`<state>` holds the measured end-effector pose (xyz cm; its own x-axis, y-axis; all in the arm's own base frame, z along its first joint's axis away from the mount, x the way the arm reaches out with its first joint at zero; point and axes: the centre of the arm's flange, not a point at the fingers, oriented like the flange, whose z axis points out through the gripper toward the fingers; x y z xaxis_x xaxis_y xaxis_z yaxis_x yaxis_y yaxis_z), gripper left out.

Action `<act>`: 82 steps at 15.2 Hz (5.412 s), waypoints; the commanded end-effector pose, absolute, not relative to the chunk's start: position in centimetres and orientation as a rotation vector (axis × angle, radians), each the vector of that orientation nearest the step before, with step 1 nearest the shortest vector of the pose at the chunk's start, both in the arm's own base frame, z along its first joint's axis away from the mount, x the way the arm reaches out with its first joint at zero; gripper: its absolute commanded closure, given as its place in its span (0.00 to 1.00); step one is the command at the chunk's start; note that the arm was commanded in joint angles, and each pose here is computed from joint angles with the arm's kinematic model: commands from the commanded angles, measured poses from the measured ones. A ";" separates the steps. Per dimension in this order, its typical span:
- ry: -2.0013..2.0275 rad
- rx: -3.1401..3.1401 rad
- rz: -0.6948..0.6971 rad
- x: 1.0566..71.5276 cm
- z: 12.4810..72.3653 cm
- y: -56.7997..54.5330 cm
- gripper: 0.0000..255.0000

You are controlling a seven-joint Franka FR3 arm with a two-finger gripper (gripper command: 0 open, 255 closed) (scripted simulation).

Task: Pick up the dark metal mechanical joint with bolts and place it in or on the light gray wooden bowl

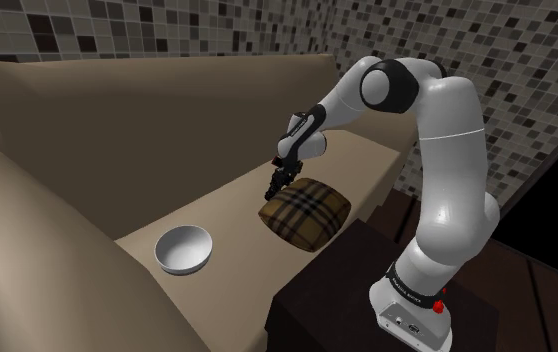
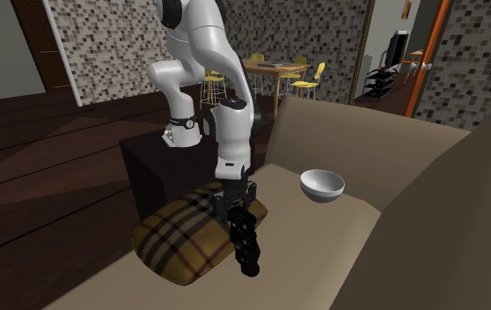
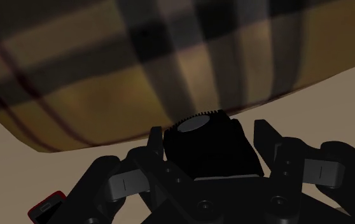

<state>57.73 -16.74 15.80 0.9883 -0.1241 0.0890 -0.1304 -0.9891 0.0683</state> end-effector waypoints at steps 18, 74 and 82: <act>-0.195 3.059 0.129 57.7 24.2 -16.7 1.00; -0.195 3.059 0.129 55.6 41.3 29.1 1.00; -0.195 3.059 0.129 55.4 39.1 32.9 1.00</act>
<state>55.34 32.85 39.68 0.9885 -0.1232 0.0875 -0.1294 -0.9892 0.0687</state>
